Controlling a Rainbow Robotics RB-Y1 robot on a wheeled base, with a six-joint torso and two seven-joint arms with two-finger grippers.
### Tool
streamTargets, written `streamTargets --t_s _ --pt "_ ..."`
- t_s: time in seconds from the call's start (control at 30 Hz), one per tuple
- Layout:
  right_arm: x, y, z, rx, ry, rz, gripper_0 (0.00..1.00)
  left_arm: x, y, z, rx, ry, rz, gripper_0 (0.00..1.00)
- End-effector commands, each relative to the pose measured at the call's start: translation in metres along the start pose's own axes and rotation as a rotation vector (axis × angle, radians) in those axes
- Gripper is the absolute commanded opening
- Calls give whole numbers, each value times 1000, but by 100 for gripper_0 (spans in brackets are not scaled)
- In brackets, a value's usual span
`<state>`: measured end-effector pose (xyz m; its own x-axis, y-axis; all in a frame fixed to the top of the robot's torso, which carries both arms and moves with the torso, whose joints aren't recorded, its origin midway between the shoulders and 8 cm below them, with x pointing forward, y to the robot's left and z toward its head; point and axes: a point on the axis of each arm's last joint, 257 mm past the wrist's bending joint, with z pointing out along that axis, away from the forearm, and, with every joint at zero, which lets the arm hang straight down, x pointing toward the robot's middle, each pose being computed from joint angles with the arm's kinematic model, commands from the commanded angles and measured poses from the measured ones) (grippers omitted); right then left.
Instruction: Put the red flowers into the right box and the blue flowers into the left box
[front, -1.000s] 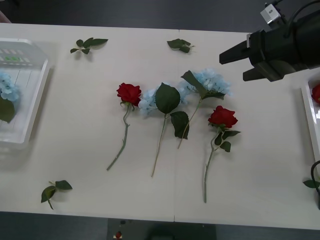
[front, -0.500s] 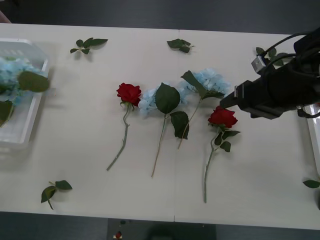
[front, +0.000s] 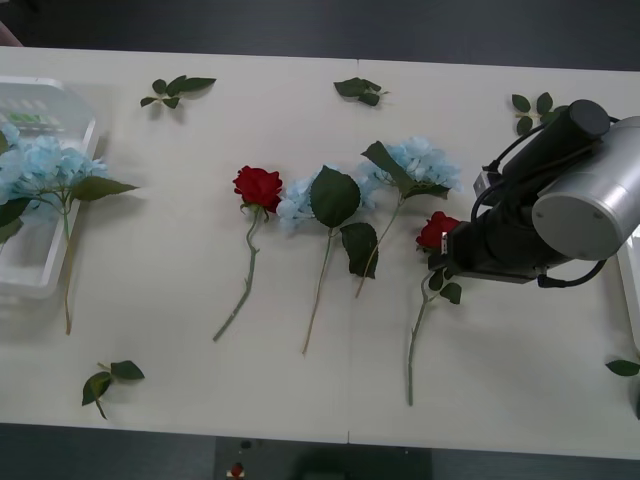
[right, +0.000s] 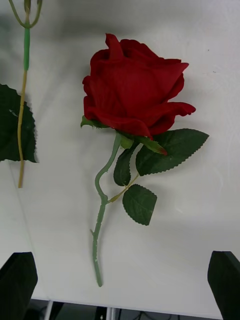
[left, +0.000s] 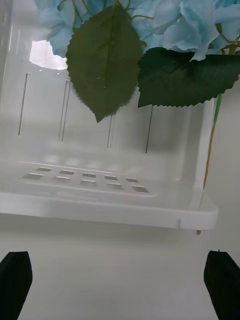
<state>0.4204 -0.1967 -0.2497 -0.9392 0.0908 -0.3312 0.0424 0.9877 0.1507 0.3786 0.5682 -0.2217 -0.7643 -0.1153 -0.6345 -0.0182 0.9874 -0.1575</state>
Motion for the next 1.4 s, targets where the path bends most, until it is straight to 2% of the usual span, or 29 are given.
streamTargets --t_s 0.03,0.33,0.53,0.7,1.3,1.4 --pt "-9 8 7 5 -37 36 100 -35 -6 -22 12 -56 47 100" --pt "-8 14 42 41 -50 30 100 -62 -60 -33 143 -103 -10 100" --pt "-9 18 64 49 -60 26 100 -71 -61 -63 73 -35 36 100" --pt "-7 20 77 62 -66 16 100 -79 -93 -76 97 -3 36 100" --pt "-7 13 108 86 -78 23 100 -133 -218 -34 90 -40 -24 100" --pt "-6 13 108 86 -76 23 36 -140 -243 -16 95 -43 -19 100"
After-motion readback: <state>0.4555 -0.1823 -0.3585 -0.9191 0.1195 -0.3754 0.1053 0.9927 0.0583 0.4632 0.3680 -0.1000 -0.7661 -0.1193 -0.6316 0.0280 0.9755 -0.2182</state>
